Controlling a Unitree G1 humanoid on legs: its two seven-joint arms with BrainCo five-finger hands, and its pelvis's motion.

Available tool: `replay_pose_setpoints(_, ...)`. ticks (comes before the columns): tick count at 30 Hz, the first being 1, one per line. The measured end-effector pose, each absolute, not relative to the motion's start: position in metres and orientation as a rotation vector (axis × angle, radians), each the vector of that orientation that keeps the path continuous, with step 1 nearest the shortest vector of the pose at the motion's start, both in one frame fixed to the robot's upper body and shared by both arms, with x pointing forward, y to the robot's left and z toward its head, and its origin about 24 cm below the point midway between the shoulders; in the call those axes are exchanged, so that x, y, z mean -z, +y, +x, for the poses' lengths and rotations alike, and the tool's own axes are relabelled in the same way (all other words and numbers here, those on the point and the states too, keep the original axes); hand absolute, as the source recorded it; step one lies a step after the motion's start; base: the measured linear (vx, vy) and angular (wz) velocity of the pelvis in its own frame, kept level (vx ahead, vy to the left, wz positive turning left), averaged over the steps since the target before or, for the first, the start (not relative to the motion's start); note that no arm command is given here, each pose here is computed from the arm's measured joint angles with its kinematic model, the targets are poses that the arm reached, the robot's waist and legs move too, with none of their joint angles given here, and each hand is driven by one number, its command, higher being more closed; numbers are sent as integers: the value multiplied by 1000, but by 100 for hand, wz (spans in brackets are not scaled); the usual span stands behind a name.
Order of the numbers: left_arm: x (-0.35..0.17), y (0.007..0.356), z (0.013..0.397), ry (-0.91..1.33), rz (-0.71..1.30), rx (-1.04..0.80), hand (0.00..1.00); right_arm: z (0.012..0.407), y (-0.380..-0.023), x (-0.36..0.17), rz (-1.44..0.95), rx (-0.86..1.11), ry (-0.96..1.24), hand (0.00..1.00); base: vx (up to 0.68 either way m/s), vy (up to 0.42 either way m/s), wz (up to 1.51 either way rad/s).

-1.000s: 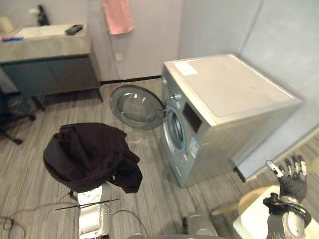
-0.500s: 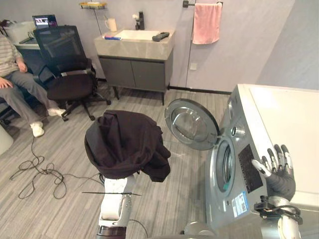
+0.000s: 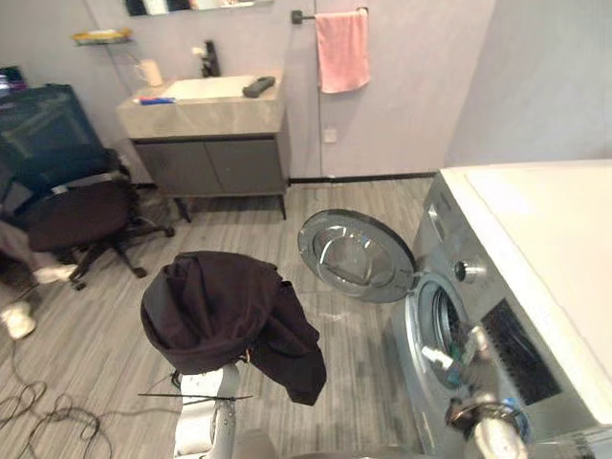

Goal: Pick up the laundry basket with both hands and put the clothes into the washing machine.

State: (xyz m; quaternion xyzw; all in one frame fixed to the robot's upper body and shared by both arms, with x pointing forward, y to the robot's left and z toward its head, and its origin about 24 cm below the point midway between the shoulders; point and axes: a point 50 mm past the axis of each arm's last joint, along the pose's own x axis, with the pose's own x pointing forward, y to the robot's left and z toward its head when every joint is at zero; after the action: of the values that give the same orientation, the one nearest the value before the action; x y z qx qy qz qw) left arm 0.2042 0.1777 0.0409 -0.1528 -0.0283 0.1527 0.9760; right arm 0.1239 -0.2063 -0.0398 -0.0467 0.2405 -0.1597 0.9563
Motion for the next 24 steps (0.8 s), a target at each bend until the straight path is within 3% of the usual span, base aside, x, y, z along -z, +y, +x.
replay_pose_setpoints(10,-27,198,181,21,-243,-373,100,71,-176,102,-363,173,871,0,268,440,-129)
replay_pose_setpoints(16,-9,197,188,90,-298,-351,100,78,-199,128,-355,194,985,0,97,61,-142)
replay_pose_setpoints(19,16,176,204,212,-359,-273,100,77,-222,146,-321,242,1115,0,288,-43,-123)
replay_pose_setpoints(22,28,133,214,293,-427,-134,100,60,-241,146,-288,336,1171,0,323,-99,-35)
replay_pose_setpoints(24,28,138,211,284,-398,-110,100,66,-234,141,-243,369,1109,0,282,-347,-160)
